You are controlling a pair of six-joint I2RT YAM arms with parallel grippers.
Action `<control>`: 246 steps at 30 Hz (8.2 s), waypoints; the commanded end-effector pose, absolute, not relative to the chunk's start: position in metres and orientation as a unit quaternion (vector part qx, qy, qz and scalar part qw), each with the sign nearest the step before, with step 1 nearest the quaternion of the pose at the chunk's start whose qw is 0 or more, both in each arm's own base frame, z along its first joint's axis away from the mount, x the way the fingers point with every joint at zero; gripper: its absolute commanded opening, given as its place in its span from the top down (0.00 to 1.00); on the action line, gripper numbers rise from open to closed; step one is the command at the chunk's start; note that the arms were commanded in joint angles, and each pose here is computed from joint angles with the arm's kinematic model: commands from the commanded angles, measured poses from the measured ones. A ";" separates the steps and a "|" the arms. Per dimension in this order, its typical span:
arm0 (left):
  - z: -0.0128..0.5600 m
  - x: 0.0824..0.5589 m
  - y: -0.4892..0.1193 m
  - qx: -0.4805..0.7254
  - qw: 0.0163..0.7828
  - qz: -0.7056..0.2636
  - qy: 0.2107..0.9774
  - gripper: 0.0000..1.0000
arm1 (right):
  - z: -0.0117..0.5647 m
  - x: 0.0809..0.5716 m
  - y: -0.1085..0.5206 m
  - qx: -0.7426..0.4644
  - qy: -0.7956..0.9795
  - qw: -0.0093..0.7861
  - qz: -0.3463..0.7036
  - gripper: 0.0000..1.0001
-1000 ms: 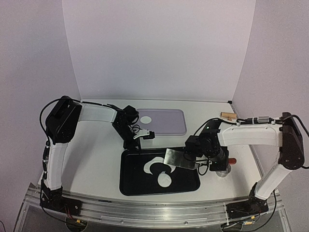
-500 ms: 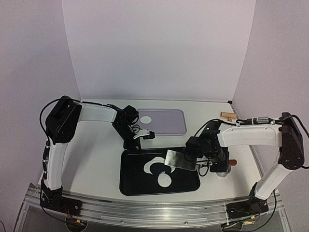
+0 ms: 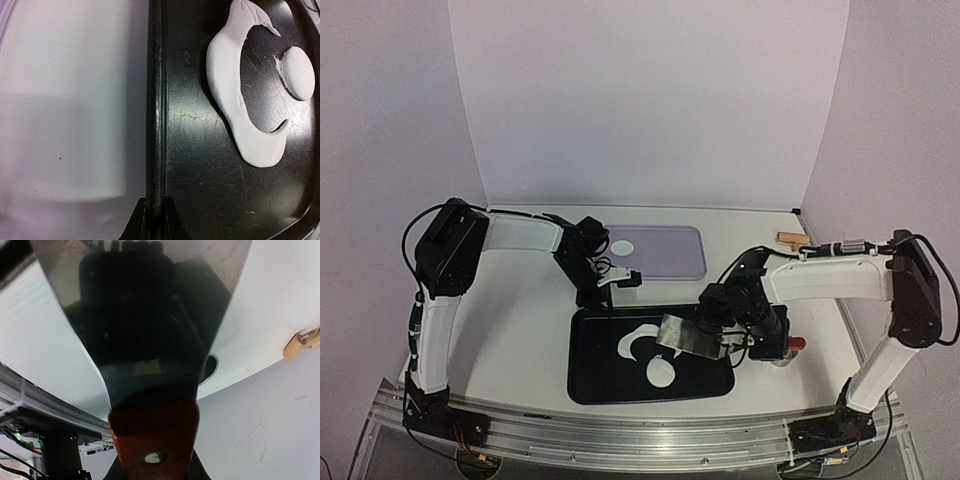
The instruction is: Roll out the dumpling wrappers from the dough
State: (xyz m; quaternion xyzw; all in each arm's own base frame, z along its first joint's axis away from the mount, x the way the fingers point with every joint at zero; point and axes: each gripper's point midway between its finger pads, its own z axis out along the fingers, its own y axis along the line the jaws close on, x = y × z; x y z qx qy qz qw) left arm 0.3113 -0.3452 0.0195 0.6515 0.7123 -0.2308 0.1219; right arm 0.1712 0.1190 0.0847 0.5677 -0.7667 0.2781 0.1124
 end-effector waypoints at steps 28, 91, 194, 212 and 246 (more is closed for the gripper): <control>0.030 0.325 -0.347 0.673 0.155 -0.198 0.696 1.00 | 0.082 0.192 0.168 0.498 -0.834 0.113 0.211 0.28; 0.031 0.332 -0.350 0.692 0.154 -0.189 0.679 1.00 | 0.128 0.217 0.161 0.568 -0.808 -0.153 -0.041 1.00; 0.030 0.329 -0.349 0.685 0.149 -0.198 0.685 1.00 | 0.109 0.265 0.241 0.676 -0.695 -0.053 0.239 1.00; 0.032 0.329 -0.349 0.685 0.153 -0.198 0.685 1.00 | 0.090 0.221 0.185 0.699 -0.671 -0.019 0.249 1.00; 0.032 0.327 -0.349 0.685 0.150 -0.198 0.685 1.00 | 0.132 0.199 0.152 0.616 -0.746 -0.015 0.253 1.00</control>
